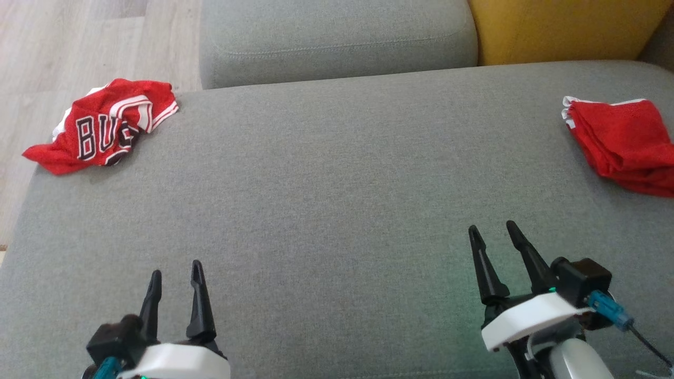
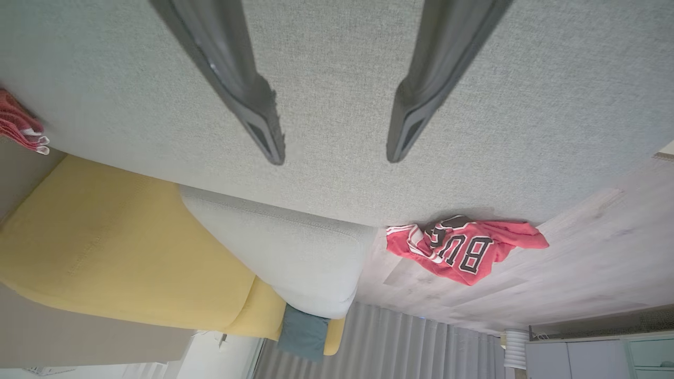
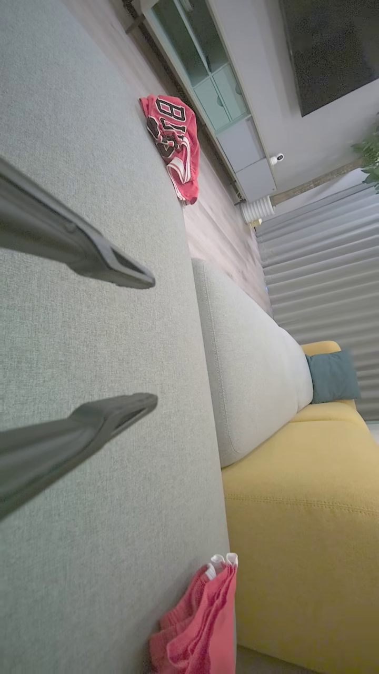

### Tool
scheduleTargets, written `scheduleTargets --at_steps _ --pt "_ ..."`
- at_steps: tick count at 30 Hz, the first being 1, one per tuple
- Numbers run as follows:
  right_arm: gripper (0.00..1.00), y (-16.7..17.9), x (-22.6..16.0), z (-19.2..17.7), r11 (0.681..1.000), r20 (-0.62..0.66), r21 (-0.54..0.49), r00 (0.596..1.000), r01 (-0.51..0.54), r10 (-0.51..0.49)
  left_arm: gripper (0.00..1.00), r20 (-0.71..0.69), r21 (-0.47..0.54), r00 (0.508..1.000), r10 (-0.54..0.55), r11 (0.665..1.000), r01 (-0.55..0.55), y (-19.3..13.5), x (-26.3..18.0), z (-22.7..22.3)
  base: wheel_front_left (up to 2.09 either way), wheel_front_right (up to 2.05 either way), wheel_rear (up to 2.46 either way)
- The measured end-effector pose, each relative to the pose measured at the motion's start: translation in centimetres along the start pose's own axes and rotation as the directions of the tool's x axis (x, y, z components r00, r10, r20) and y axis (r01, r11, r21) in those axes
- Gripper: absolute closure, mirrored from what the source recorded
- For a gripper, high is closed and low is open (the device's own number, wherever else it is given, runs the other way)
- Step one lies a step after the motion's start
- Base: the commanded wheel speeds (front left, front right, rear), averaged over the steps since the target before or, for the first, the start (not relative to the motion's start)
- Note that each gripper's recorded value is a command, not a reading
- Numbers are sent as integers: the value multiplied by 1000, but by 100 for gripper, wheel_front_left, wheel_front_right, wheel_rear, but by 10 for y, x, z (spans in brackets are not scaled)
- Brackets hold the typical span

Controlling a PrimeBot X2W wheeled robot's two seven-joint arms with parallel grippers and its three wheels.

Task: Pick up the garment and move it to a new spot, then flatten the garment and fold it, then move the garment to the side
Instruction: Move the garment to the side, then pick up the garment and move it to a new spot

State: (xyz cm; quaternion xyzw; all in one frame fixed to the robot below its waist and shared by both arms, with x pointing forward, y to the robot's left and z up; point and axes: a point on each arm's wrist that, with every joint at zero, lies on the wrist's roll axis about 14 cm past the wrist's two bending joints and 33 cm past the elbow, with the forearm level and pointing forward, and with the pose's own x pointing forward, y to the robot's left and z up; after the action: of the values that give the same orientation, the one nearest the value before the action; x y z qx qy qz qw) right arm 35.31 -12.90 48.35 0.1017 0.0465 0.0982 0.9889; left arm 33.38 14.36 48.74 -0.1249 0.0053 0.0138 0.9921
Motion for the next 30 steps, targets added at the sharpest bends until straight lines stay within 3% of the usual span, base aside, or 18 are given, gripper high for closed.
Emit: scheduleTargets --at_steps 22,30 --pt "0 14 0 -1 999 -12 -14 999 -42 42 0 -1 1 1000 0 1000 0 4 -9 -1 0 0 0" --pt "0 39 8 -3 992 -25 -22 992 -122 121 0 25 12 999 46 999 -46 18 -20 6 0 0 0"
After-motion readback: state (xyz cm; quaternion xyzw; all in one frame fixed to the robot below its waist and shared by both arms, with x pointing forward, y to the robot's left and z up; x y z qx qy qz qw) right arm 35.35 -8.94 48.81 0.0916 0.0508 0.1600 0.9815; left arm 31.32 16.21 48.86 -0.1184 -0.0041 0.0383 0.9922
